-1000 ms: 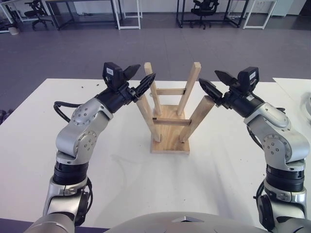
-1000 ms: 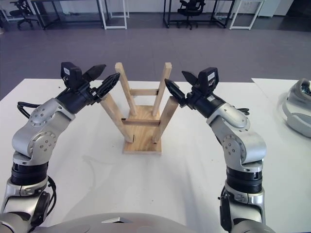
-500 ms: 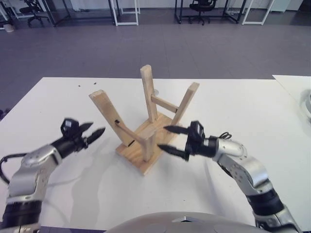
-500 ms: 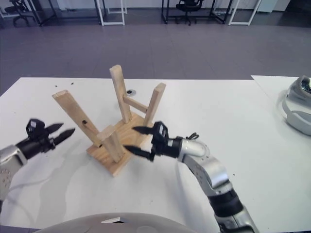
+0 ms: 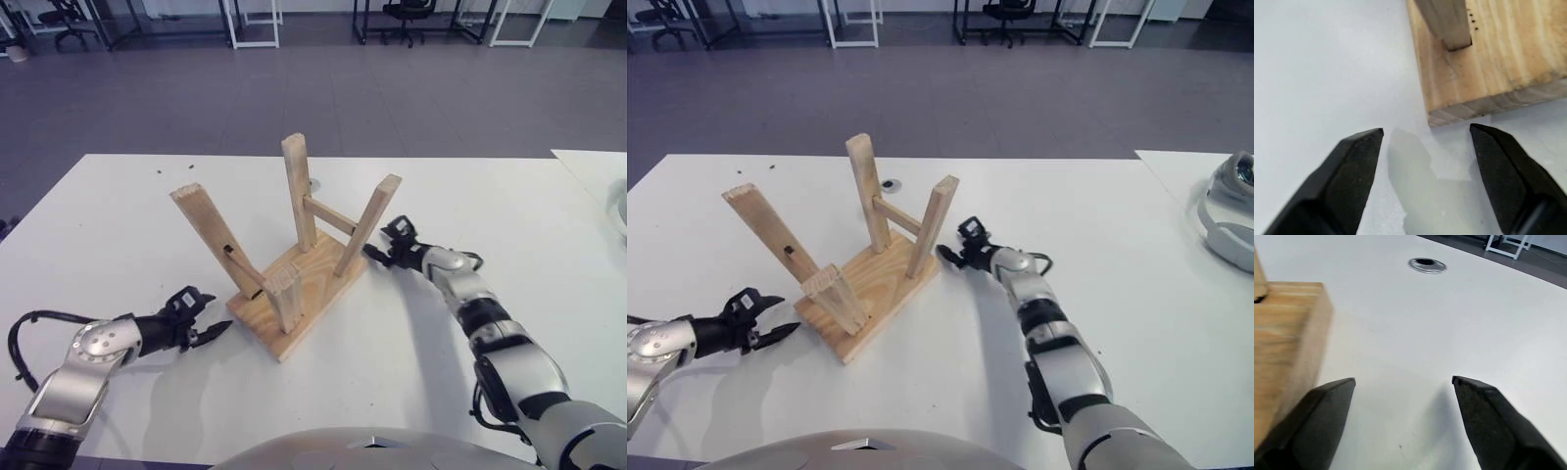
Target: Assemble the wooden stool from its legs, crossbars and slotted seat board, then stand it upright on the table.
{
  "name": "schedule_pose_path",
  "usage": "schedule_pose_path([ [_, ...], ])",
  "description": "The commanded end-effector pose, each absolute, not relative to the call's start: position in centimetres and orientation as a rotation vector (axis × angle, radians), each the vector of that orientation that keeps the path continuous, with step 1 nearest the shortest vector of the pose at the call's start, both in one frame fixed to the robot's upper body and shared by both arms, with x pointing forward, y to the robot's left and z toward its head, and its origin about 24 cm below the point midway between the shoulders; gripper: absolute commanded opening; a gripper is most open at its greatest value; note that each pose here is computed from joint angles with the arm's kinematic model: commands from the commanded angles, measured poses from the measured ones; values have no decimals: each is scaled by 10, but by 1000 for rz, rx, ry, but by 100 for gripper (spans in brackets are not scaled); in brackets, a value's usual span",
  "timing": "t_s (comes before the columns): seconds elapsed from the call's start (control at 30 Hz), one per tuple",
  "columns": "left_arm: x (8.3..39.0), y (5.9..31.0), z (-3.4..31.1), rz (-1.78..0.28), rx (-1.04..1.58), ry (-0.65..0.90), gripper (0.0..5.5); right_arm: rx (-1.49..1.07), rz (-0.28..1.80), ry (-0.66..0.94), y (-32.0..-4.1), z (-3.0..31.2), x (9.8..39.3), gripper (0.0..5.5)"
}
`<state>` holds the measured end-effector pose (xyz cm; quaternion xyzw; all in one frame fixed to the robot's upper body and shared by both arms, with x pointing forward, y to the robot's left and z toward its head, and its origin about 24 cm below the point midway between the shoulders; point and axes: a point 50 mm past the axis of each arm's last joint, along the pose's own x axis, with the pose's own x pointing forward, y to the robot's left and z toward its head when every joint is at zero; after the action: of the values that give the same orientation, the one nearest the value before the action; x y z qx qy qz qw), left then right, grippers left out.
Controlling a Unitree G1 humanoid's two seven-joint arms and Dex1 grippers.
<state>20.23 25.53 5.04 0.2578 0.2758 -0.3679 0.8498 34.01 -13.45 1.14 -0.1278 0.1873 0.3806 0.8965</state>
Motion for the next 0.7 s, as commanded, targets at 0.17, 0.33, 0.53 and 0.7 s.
schedule_pose_path([
  [0.17,227,222,17,-567,276,433,327,-319,838,413,-198,-23,270,372],
  [0.33,199,277,27,-345,384,436,327,-287,551,356,-213,-2,222,372],
  [0.53,156,212,17,-583,305,544,327,-270,552,437,-204,-5,200,372],
  [0.7,148,179,16,-621,294,582,327,-213,697,355,-168,5,207,372],
])
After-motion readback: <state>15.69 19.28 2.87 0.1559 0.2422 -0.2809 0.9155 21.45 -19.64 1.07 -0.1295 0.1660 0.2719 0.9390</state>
